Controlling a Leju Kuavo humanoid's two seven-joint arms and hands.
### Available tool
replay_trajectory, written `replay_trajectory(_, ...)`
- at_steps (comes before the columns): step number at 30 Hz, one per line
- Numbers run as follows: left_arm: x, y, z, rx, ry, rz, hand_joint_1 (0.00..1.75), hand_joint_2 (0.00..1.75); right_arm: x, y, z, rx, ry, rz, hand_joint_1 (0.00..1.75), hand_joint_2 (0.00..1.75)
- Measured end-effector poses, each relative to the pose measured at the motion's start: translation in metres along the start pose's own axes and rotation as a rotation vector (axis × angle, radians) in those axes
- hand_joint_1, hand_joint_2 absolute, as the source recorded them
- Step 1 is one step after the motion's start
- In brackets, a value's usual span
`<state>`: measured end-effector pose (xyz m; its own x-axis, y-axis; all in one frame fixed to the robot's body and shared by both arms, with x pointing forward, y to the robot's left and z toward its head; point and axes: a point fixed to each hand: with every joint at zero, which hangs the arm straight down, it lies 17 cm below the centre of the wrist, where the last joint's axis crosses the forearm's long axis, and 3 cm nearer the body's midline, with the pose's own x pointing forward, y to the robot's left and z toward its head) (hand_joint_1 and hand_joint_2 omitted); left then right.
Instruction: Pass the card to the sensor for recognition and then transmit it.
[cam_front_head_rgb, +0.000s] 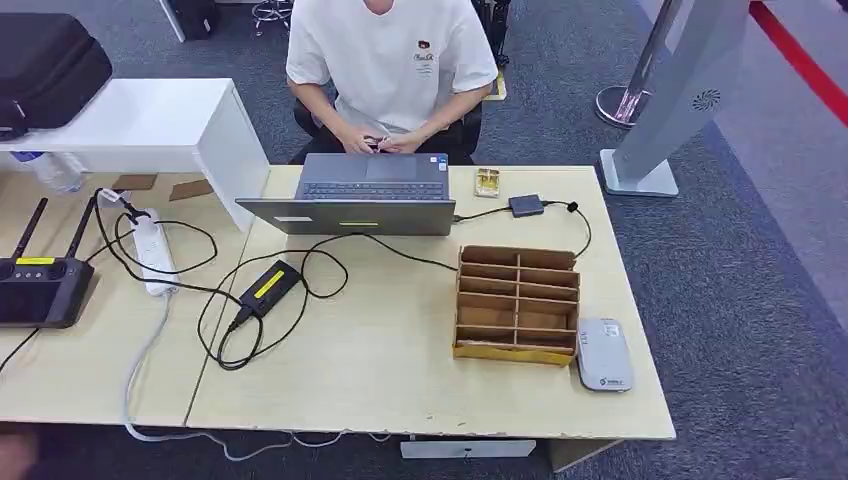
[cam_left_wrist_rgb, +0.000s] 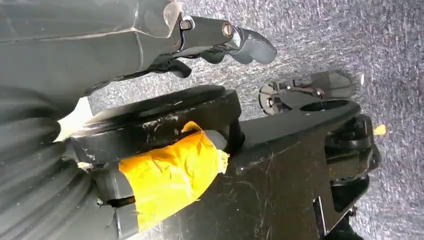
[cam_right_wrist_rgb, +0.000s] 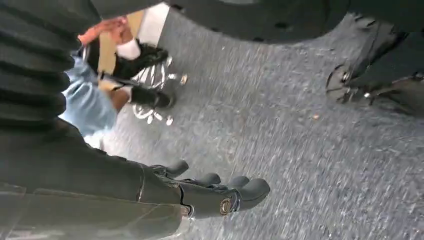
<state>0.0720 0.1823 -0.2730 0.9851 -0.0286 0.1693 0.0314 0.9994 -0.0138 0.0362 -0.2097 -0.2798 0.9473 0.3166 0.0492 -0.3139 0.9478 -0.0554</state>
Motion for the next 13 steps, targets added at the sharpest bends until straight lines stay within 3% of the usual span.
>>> replay_trajectory(13,-0.012,-0.001,0.002,-0.048,-0.015,0.007,0.0,1.75,-0.003,-0.015,-0.002,0.002,-0.047,-0.112,0.0,0.0)
